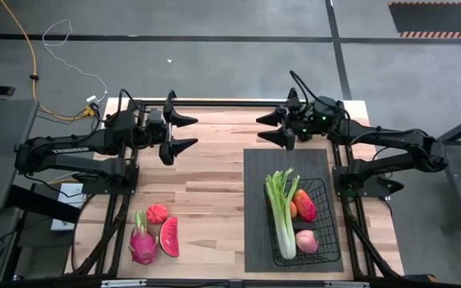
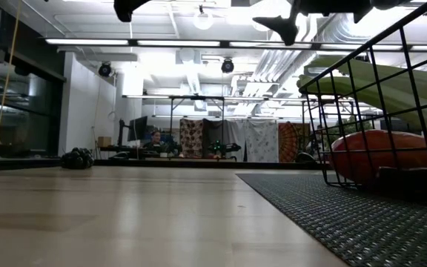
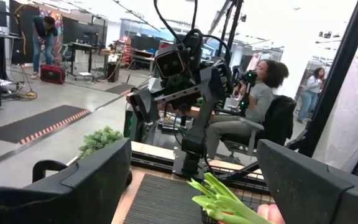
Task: Build produce basket
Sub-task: Put the dragon fruit into the black wire basket
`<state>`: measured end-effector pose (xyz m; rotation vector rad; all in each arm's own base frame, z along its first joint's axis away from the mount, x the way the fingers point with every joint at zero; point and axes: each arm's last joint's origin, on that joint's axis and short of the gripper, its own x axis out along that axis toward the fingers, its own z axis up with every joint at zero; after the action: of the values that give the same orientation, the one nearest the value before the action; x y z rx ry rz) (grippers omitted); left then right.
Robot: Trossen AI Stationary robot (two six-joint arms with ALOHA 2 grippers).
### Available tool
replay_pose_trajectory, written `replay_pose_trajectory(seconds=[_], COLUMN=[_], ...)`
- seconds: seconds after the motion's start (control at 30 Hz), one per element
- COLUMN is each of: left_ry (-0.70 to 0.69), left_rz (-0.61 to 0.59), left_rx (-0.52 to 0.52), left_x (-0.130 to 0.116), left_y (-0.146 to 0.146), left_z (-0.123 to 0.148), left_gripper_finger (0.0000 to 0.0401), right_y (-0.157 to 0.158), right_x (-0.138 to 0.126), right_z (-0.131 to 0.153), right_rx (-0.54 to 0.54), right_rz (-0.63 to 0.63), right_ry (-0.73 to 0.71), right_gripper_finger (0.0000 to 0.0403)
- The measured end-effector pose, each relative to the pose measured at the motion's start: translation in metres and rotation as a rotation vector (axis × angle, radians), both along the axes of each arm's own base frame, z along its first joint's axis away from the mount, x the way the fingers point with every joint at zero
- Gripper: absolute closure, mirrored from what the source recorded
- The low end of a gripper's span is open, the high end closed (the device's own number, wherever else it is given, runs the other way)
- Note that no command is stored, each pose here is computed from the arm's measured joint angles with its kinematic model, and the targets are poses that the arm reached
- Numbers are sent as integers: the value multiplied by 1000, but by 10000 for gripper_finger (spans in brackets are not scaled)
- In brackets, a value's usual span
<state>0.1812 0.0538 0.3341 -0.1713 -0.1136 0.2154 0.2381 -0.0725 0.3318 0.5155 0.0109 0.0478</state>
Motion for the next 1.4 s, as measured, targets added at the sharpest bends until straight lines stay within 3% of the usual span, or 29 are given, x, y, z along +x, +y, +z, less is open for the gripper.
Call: replay_pose_trajectory(seconds=[0.17,0.33,0.53,0.73,0.9,1.13,1.4], left_ry=[0,0,-8,-9,-9,-2,9], left_rz=[0,0,4,4,5,8,15], left_rx=[0,0,-34,-42,-42,-12,28], left_x=[0,0,0,0,0,0,0], left_y=[0,0,0,0,0,0,0], left_z=[0,0,0,0,0,0,0], left_gripper_finger=[64,64,64,64,64,64,64], right_y=[0,2,4,11,15,19,20], right_x=[-1,-9,-27,-47,-55,-51,-51], right_z=[-10,-21,-27,-64,-48,-29,-27], right_rx=[-2,-151,-242,-158,-170,-378,-275], right_rz=[12,26,41,-36,-70,-51,-47], right_ry=[102,235,343,226,-32,-78,-77], right_gripper_finger=[17,17,18,18,18,18,18])
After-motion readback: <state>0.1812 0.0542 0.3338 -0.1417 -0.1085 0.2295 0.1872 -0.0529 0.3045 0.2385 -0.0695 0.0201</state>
